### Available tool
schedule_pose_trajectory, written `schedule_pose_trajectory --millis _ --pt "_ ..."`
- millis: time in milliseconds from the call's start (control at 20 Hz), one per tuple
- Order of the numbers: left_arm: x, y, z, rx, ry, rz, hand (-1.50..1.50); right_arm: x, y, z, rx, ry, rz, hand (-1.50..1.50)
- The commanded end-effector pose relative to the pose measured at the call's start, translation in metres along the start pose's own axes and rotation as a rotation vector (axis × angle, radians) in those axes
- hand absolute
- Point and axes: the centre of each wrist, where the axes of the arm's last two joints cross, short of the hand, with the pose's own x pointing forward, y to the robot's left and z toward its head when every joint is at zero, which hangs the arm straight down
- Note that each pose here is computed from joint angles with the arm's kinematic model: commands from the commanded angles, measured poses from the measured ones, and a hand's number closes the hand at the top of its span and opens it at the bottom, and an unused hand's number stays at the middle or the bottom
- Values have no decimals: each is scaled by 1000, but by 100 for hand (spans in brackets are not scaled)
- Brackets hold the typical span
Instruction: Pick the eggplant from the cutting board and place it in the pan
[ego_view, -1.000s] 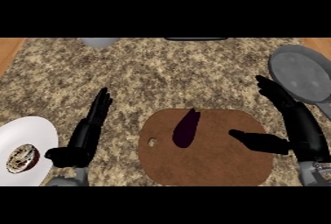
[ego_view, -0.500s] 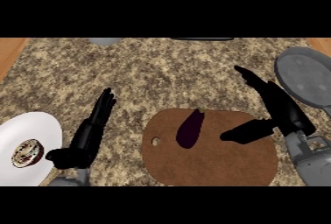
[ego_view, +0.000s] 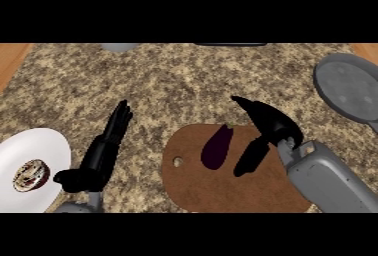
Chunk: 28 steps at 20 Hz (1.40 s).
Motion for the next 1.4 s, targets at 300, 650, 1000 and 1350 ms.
schedule_pose_trajectory --millis 300,650,1000,1350 --pt "5 2 13 19 -6 3 0 13 21 -37 93 80 57 -150" --pt "8 6 -7 13 -8 -5 0 16 43 -44 61 103 43 -150" --pt "-5 3 -15 12 8 5 0 15 59 -53 49 82 17 -150" --pt "-3 2 -3 16 2 -3 0 10 62 -62 71 140 20 -150"
